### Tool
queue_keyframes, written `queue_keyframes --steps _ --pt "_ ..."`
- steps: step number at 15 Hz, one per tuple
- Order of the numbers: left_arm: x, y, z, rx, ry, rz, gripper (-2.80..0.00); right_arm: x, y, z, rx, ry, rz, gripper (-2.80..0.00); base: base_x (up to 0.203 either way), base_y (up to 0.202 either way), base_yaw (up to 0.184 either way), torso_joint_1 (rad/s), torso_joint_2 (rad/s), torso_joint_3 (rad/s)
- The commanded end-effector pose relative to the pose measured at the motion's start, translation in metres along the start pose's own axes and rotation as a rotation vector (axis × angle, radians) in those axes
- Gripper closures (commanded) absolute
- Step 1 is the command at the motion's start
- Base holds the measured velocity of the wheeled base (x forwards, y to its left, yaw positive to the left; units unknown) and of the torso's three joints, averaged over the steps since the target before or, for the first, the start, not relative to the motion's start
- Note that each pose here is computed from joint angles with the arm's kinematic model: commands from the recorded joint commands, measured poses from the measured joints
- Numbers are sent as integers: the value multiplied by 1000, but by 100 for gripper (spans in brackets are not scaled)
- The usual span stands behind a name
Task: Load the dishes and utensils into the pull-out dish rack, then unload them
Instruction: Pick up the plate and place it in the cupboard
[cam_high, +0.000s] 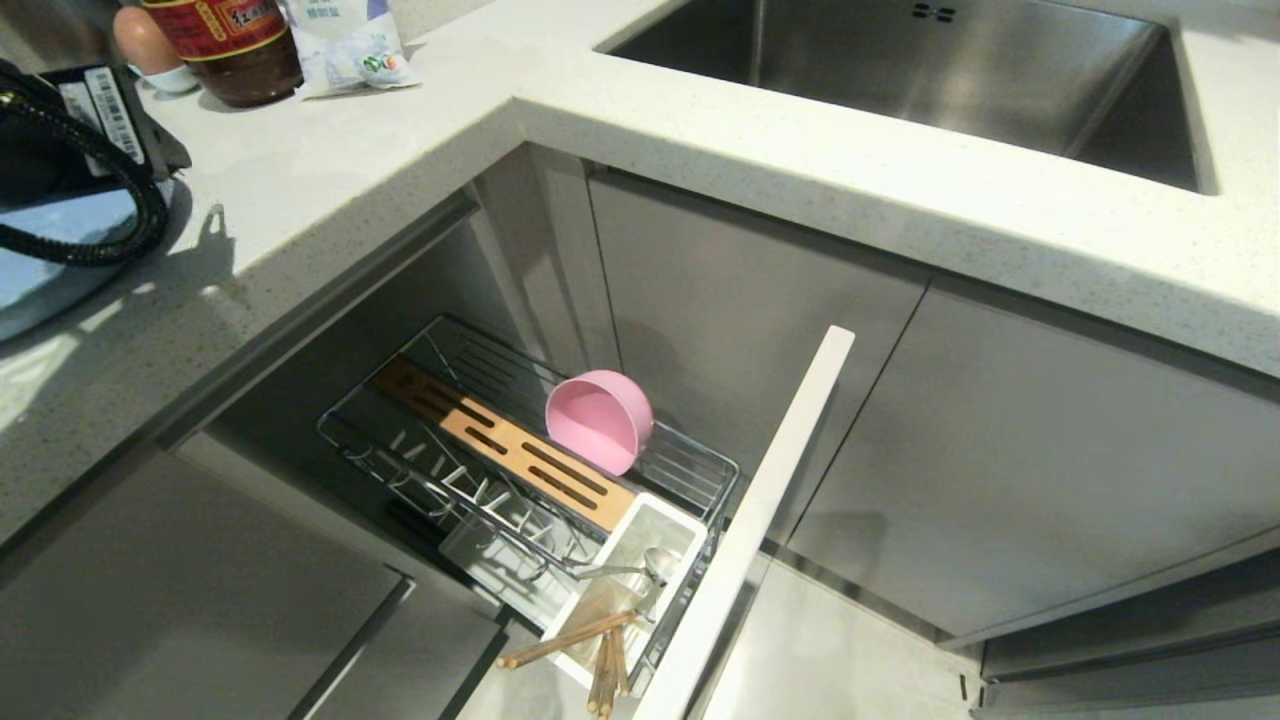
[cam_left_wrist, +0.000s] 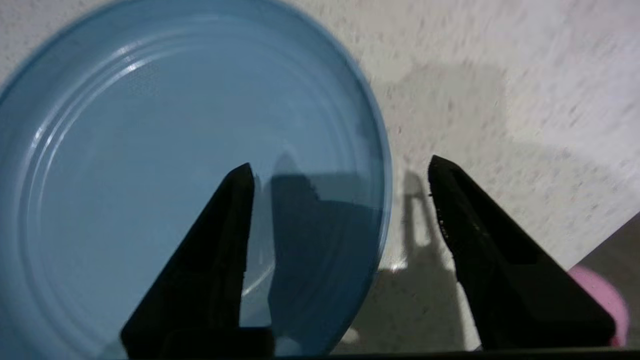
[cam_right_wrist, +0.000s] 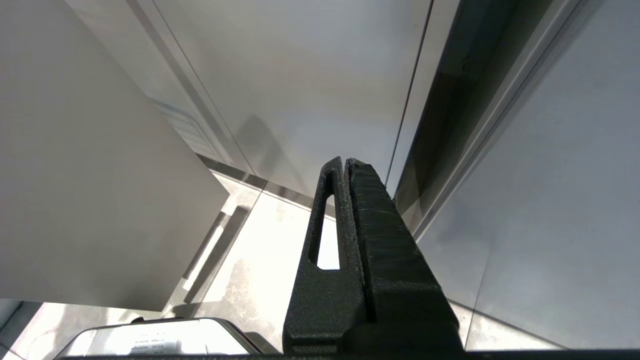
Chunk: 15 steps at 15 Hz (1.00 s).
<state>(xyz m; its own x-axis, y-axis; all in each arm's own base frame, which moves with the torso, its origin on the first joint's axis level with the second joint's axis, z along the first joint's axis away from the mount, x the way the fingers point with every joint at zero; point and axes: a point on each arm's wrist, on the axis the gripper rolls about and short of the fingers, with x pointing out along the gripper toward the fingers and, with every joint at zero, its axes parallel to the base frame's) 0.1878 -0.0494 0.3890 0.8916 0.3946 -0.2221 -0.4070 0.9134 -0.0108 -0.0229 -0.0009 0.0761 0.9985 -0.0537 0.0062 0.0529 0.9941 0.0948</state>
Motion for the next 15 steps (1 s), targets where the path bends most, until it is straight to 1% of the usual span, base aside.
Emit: queue_keyframes --steps 1,3,6,15 --pt "7 -6 -5 43 54 14 -280 0 0 0 1 -5 0 0 0 0 0 0 0 0" --pt "10 -7 -8 46 75 19 -280 0 0 0 1 -5 -1 0 0 0 0 0 0 0" --pt "13 -10 -9 52 85 22 -280 0 0 0 1 -3 0 0 0 0 0 0 0 0" --pt "17 -9 -9 49 87 39 -280 0 0 0 1 -4 0 0 0 0 0 0 0 0"
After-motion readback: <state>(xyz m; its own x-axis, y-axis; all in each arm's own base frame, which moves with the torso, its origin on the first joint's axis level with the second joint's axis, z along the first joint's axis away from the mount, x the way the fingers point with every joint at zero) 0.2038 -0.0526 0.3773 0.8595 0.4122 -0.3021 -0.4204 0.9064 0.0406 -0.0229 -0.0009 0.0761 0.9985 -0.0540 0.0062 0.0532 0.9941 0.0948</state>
